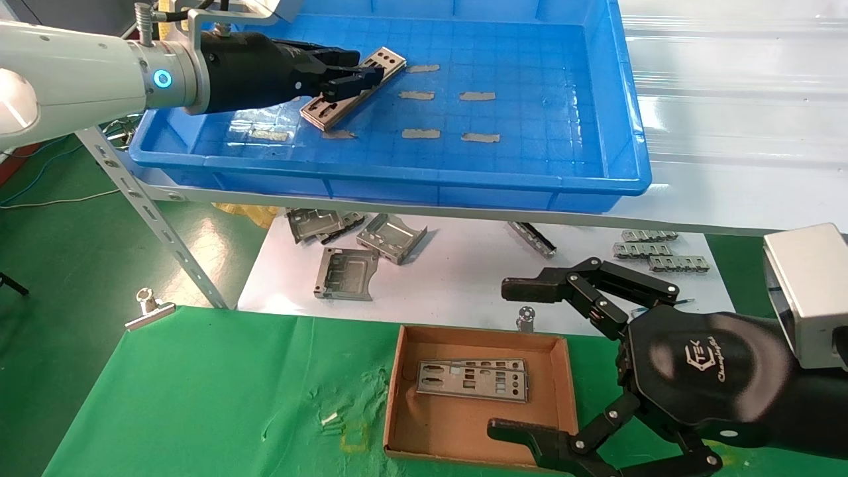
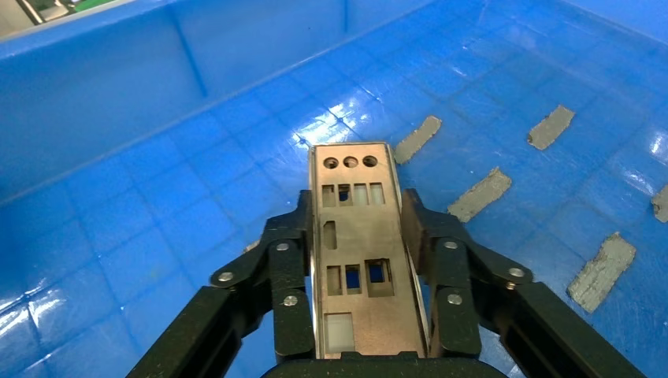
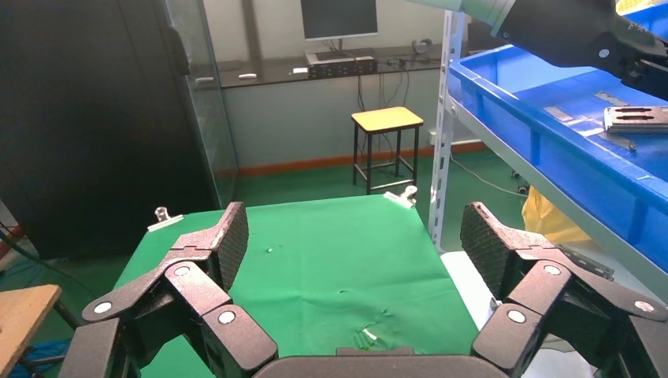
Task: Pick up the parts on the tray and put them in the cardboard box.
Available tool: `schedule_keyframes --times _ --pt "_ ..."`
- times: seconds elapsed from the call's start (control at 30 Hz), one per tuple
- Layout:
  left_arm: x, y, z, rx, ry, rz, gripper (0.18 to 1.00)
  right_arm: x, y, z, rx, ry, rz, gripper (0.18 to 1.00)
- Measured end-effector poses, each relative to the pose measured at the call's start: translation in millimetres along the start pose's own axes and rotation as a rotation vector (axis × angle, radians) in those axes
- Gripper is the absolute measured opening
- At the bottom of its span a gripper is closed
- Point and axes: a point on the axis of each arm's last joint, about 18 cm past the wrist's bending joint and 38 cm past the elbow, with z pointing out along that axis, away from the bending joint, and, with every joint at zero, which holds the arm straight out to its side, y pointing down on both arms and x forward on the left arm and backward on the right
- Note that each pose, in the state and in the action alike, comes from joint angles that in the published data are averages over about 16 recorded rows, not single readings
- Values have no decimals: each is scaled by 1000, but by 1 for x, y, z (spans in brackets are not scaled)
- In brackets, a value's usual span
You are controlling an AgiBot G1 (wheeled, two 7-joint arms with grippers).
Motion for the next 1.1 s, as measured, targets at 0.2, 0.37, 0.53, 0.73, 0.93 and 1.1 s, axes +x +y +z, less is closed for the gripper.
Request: schedule_keyframes --times 0.2,0.37,0.53,0.73,0.93,1.1 --pt "0 -3 -1 7 2 5 420 0 0 0 0 0 0 1001" --pt "0 -6 -1 10 4 13 342 0 0 0 0 0 0 1001" --pt "0 -8 -2 11 6 26 272 0 0 0 0 0 0 1001" --pt "1 -8 -2 8 10 50 228 0 0 0 0 0 0 1001" --pt "1 -9 -3 7 16 74 232 0 0 0 0 0 0 1001" --pt "1 -9 -4 7 20 85 271 0 0 0 0 0 0 1001"
